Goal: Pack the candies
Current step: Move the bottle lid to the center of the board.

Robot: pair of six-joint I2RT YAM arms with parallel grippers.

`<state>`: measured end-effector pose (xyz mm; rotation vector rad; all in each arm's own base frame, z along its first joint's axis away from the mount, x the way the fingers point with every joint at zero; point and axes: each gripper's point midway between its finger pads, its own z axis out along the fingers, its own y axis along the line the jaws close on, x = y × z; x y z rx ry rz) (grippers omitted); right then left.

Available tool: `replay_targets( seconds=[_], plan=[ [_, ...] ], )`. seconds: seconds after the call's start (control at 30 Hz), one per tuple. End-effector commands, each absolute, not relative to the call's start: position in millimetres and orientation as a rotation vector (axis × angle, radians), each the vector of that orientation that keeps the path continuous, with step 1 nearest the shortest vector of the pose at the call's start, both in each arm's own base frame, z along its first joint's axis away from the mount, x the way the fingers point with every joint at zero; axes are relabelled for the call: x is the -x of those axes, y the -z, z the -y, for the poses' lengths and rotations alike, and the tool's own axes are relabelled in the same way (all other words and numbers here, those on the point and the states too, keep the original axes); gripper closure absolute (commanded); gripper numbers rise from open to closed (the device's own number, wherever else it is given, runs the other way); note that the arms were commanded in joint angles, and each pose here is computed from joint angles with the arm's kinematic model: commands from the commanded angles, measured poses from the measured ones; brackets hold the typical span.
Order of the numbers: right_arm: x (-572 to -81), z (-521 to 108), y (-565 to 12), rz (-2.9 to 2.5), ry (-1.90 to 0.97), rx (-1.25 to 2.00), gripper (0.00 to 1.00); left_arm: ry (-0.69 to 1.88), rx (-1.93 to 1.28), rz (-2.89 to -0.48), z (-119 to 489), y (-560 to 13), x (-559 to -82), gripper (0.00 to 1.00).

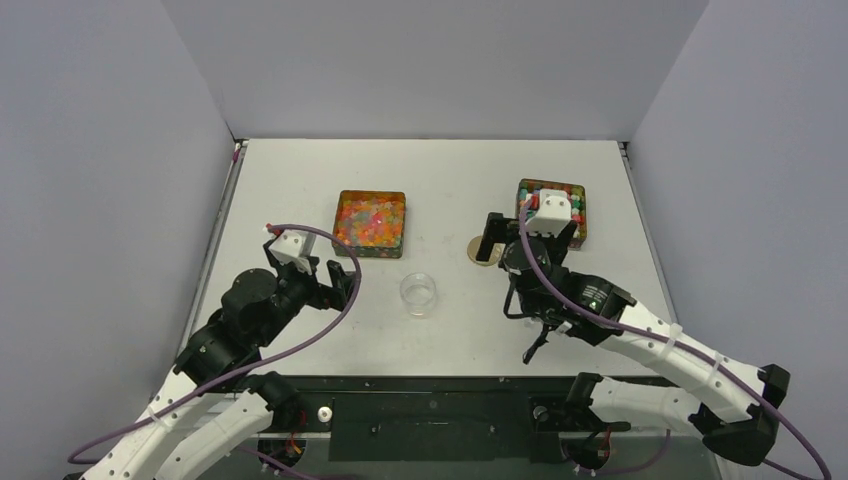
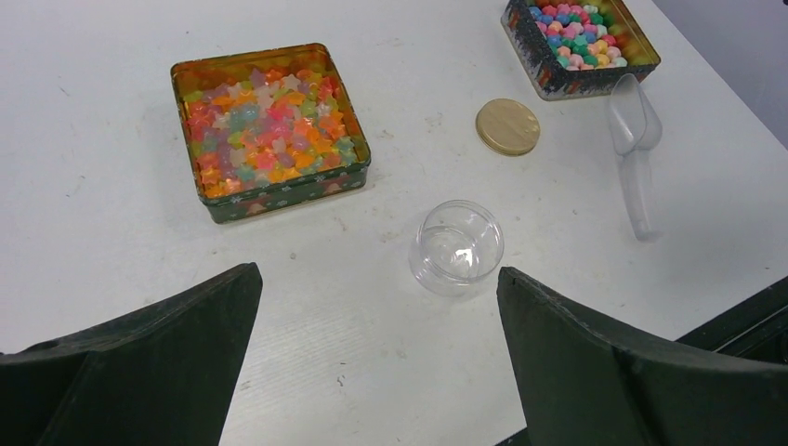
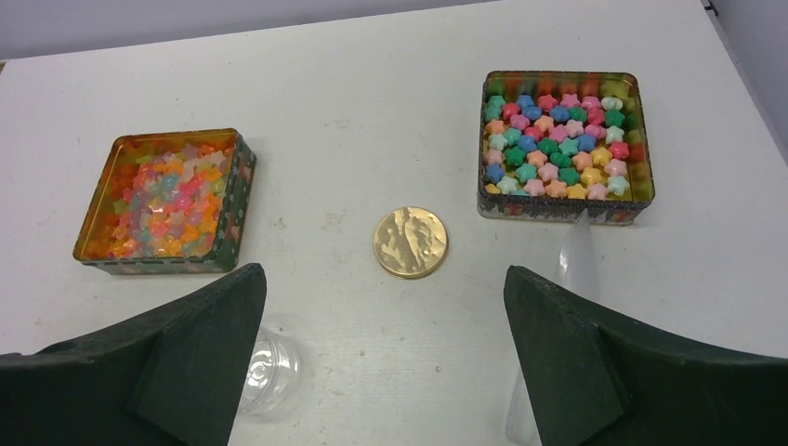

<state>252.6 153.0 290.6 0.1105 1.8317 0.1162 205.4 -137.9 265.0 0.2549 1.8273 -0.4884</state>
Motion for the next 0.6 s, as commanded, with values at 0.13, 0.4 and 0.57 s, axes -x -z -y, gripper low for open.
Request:
replay_targets(
  seconds=[0.13,0.4,0.57],
  plan=[
    [-283,-176,-276,-1.956,-0.117,-0.058,0.11,0.508,-0.241,-1.802,138,-273,-209,0.04],
    [-318,-187,-254,-2.06,-0.083,-0.036,0.24,0.511,-0.235,-1.794,137,-275,-207,0.04],
    [-339,-194,-242,-2.116,-0.088,-0.026,0.38,0.514,-0.23,-1.783,135,-277,-205,0.04]
  ],
)
